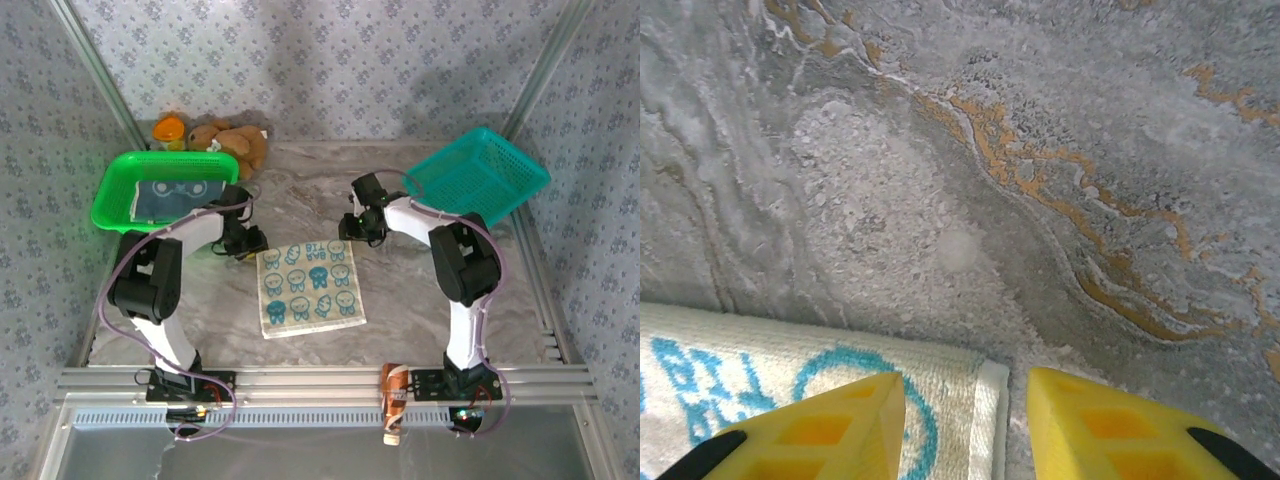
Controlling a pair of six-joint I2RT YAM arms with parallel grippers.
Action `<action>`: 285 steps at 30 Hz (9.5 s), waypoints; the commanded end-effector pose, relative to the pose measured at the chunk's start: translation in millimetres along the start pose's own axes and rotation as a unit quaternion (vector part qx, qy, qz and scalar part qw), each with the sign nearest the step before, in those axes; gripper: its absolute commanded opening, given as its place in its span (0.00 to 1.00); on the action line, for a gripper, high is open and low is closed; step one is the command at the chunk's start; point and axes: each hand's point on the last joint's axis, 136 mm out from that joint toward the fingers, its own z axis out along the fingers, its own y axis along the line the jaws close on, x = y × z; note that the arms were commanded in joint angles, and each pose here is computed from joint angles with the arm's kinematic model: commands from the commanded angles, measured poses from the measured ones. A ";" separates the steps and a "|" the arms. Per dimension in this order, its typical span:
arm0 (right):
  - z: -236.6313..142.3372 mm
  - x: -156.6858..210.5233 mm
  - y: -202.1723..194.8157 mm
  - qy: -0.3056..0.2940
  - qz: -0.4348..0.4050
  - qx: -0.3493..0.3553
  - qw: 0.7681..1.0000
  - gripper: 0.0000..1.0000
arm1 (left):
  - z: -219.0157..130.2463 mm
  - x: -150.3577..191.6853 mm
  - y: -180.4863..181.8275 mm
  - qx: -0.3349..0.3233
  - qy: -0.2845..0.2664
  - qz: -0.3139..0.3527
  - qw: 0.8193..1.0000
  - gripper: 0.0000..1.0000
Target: Fold and stack the towels
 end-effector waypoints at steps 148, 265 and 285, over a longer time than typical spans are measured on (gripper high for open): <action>-89.9 170.4 -16.3 0.006 0.041 -0.007 0.999 0.00 | -52.5 157.8 -15.2 0.054 0.004 -0.025 0.998 0.00; -115.6 118.4 -16.6 -0.105 0.016 -0.001 0.994 1.00 | -104.1 114.2 -24.3 -0.140 -0.135 0.155 0.969 0.00; -158.5 90.0 2.4 -0.142 -0.001 -0.031 0.989 1.00 | -283.5 20.7 -42.0 -0.187 -0.253 0.265 0.912 0.00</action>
